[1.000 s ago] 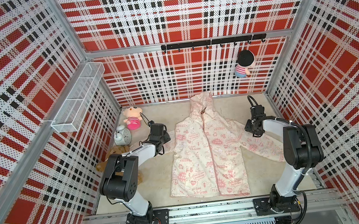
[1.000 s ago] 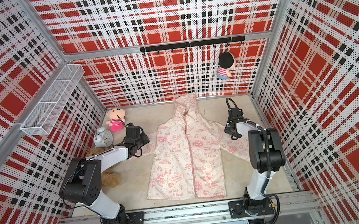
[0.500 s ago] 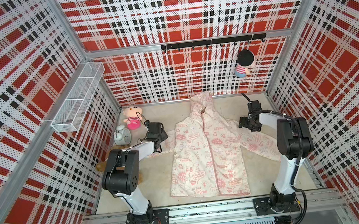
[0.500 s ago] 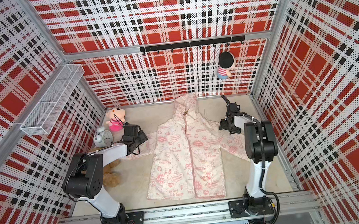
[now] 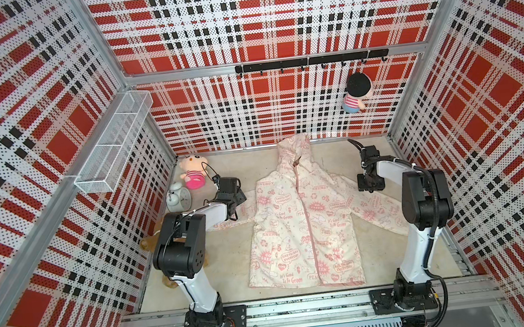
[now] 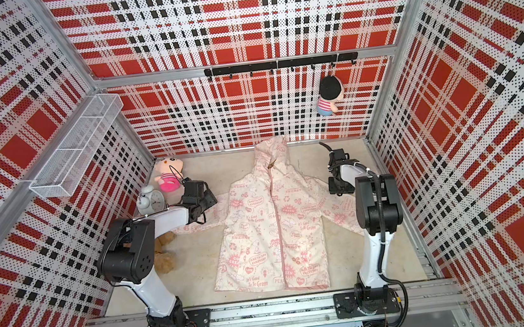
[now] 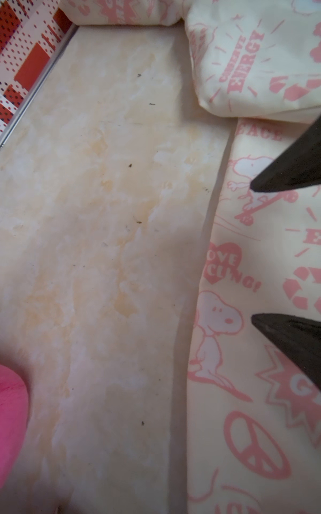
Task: Unzip the jacket
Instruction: Smooth out the jacket at the center of the board.
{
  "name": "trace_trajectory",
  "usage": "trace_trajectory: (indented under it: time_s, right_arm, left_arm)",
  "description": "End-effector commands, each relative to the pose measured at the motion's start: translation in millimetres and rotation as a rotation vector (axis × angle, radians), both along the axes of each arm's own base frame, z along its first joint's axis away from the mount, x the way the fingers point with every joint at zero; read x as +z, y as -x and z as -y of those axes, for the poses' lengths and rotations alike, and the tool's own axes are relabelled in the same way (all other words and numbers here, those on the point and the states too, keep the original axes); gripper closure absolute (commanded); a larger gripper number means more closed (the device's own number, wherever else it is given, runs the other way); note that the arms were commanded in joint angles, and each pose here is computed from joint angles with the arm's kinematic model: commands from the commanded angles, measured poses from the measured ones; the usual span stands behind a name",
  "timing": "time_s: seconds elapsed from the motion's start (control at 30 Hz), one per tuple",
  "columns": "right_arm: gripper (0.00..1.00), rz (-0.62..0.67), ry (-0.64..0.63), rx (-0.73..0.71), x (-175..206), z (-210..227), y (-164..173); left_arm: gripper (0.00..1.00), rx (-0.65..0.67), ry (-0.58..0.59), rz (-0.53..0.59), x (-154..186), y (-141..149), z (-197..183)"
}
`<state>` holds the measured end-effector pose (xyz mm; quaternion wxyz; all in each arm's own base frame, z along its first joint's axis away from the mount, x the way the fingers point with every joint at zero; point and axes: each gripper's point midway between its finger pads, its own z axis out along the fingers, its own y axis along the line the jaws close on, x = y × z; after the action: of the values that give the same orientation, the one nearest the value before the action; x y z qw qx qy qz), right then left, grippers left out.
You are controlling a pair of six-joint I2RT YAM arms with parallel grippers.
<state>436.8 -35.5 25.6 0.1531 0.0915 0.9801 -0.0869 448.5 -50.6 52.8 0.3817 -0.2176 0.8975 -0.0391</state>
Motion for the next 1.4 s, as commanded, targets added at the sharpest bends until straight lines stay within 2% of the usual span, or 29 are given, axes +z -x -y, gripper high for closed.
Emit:
trace_trajectory:
  time_s: [0.0, 0.07, 0.17, 0.43, 0.53, 0.63, 0.7, 0.77, 0.83, 0.93, 1.07, 1.17, 1.37]
  right_arm:
    - [0.59, -0.147, 0.024, 0.026, -35.3, 4.1, 26.6]
    - [0.71, -0.148, 0.035, 0.028, -35.9, 5.7, 24.1]
    - [0.99, -0.145, 0.070, 0.022, -32.8, 12.1, 16.1]
    - [1.00, -0.034, 0.228, 0.003, 6.3, 41.7, -33.2]
    - [1.00, -0.011, 0.272, -0.022, 19.4, 57.3, -42.4]
    - [1.00, -0.007, 0.306, -0.047, 27.4, 70.4, -42.1]
    - [1.00, -0.004, 0.313, -0.062, 35.1, 75.0, -40.7]
    - [0.90, 0.036, 0.284, -0.061, 48.0, 70.3, -42.2]
    - [0.69, 0.101, 0.221, -0.062, 66.4, 60.1, -43.6]
    - [0.59, 0.247, 0.042, -0.019, 100.6, 28.1, -52.2]
    - [0.52, 0.440, -0.203, 0.162, 139.9, -45.7, -66.8]
    - [0.51, 0.467, -0.283, 0.257, 146.3, -88.1, -73.7]
    - [0.52, 0.439, -0.373, 0.300, 128.3, -124.4, -73.8]
  left_arm:
    - [0.29, 0.000, -0.018, 0.000, 0.0, -3.6, 1.4]
    - [0.29, 0.003, -0.025, -0.003, -0.6, -2.9, -0.1]
    - [0.30, 0.002, -0.026, -0.005, -1.3, -3.0, 0.0]
    - [0.35, -0.004, -0.024, -0.010, -2.9, -2.2, 1.8]
    - [0.36, -0.012, -0.029, 0.001, 1.6, -3.2, 3.6]
    - [0.36, -0.025, -0.035, 0.039, 14.8, -7.6, 7.3]
    - [0.33, -0.056, -0.047, 0.101, 36.0, -15.4, 15.3]
    - [0.29, -0.155, -0.065, 0.182, 64.4, -24.0, 47.9]
    - [0.21, -0.229, -0.097, 0.268, 95.1, -33.6, 77.6]
    - [0.02, -0.329, -0.153, 0.335, 122.2, -53.8, 122.8]
    - [0.02, -0.408, -0.091, 0.251, 99.3, -94.7, 172.7]
    - [0.01, -0.418, -0.072, 0.138, 63.4, -121.8, 195.8]
    - [0.23, -0.405, -0.064, 0.047, 16.5, -128.7, 210.0]
